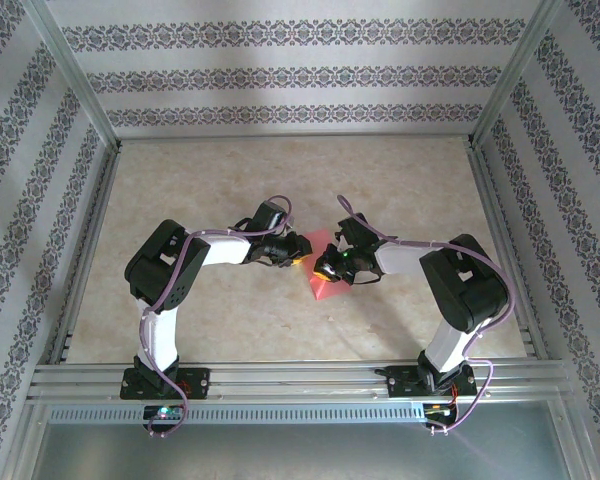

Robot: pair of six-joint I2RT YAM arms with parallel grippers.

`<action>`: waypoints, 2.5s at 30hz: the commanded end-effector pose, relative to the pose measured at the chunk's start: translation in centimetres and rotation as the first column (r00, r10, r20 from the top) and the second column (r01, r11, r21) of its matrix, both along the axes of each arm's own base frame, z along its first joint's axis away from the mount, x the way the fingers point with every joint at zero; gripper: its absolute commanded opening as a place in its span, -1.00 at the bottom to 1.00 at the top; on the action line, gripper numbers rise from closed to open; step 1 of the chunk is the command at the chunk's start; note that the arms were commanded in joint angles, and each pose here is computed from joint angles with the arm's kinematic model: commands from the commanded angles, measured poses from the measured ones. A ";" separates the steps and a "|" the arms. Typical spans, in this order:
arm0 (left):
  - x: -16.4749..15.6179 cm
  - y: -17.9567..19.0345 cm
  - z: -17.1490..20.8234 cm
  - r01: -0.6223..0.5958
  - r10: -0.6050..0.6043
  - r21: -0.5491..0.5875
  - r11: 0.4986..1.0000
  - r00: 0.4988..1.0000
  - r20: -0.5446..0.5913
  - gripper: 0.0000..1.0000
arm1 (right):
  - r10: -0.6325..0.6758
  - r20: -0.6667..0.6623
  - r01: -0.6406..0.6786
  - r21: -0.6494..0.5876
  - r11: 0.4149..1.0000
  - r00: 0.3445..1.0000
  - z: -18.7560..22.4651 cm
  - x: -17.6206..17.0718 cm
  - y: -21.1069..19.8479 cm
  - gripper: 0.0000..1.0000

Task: Fold a paper plane with a square sheet of paper (pick it up from the middle)
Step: Fold the triangle a second time at the center of the table.

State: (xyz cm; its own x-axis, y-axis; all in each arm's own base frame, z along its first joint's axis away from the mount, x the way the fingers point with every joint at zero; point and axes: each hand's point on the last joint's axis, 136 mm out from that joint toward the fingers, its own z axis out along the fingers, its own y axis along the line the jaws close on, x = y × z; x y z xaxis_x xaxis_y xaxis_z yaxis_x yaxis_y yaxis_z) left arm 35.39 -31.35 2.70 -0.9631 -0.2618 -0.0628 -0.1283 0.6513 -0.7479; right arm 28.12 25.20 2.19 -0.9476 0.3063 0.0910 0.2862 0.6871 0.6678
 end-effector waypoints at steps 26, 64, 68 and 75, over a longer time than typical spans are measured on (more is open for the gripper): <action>-2.0 2.1 -4.6 -0.017 0.029 0.103 0.995 0.992 -0.119 -0.47 | -0.035 0.024 0.036 -0.032 0.999 0.999 -0.7 1.0 0.0 -0.83; -1.9 2.1 -4.5 -0.014 0.026 0.105 0.994 0.993 -0.117 -0.47 | -0.008 0.011 0.009 -0.018 1.000 1.000 -1.4 0.5 0.1 -0.80; -1.9 2.1 -4.5 -0.014 0.026 0.105 0.994 0.993 -0.117 -0.47 | -0.010 -0.001 0.010 -0.026 1.000 1.000 -1.8 0.3 0.0 -0.79; -1.4 2.2 -3.2 -0.020 0.030 0.101 0.995 0.995 -0.093 -0.47 | -0.014 -0.028 0.012 -0.052 0.999 1.000 -2.3 -0.2 -0.5 -0.64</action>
